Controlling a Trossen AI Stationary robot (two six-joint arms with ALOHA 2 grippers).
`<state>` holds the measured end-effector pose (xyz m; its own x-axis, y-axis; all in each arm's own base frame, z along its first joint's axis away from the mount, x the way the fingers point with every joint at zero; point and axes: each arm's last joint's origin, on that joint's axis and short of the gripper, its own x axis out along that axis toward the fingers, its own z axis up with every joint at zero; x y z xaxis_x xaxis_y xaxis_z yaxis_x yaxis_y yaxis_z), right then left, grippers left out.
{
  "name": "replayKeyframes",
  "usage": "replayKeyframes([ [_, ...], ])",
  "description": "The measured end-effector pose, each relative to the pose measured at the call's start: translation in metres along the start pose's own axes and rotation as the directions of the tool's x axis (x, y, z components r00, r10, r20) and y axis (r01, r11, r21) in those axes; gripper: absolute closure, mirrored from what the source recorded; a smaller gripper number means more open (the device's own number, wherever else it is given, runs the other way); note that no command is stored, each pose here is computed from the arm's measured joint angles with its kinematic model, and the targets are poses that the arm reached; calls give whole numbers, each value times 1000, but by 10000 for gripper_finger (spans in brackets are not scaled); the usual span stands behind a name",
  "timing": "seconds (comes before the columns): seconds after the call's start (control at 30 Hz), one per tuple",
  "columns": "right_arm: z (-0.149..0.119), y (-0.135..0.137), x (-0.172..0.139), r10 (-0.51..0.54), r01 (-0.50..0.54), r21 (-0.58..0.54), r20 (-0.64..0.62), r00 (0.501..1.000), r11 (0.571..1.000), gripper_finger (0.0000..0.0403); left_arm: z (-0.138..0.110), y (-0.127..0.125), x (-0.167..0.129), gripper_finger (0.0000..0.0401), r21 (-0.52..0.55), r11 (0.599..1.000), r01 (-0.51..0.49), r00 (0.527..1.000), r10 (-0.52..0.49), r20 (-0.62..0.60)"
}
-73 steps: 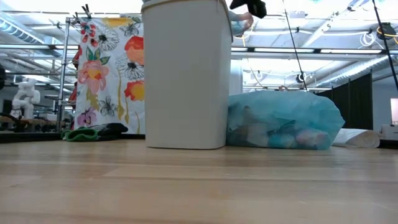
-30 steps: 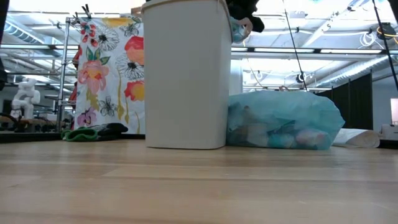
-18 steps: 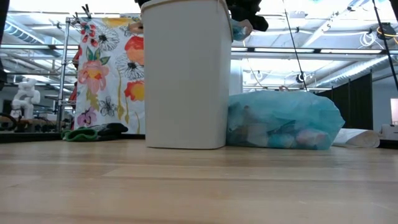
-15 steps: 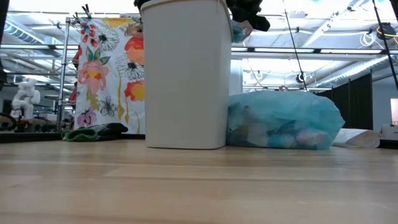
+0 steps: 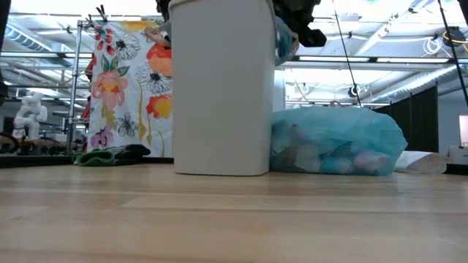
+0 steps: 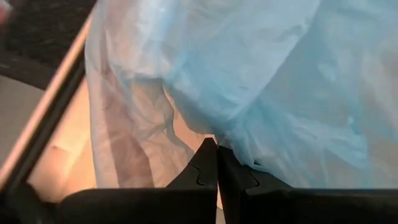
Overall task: Place trash/remove bag and relplace
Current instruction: Insert the new blue trash bag into the trash bin
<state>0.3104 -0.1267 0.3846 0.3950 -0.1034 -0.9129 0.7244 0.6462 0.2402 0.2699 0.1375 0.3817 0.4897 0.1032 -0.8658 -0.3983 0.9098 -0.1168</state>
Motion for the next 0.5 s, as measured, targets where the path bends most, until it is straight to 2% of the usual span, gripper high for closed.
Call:
replayKeyframes([
  [0.17,-5,2,9,-11,11,1,-35,999,1000,403,0,-3,0,401,-1,994,108,994,-108,-1],
  [0.33,-6,2,7,-17,17,-1,-33,999,1000,403,-1,-8,-1,401,19,962,272,962,-272,-9],
  [0.5,-11,0,-11,7,-7,-4,14,1000,1000,403,-2,-9,-5,401,16,960,278,961,-278,-2],
])
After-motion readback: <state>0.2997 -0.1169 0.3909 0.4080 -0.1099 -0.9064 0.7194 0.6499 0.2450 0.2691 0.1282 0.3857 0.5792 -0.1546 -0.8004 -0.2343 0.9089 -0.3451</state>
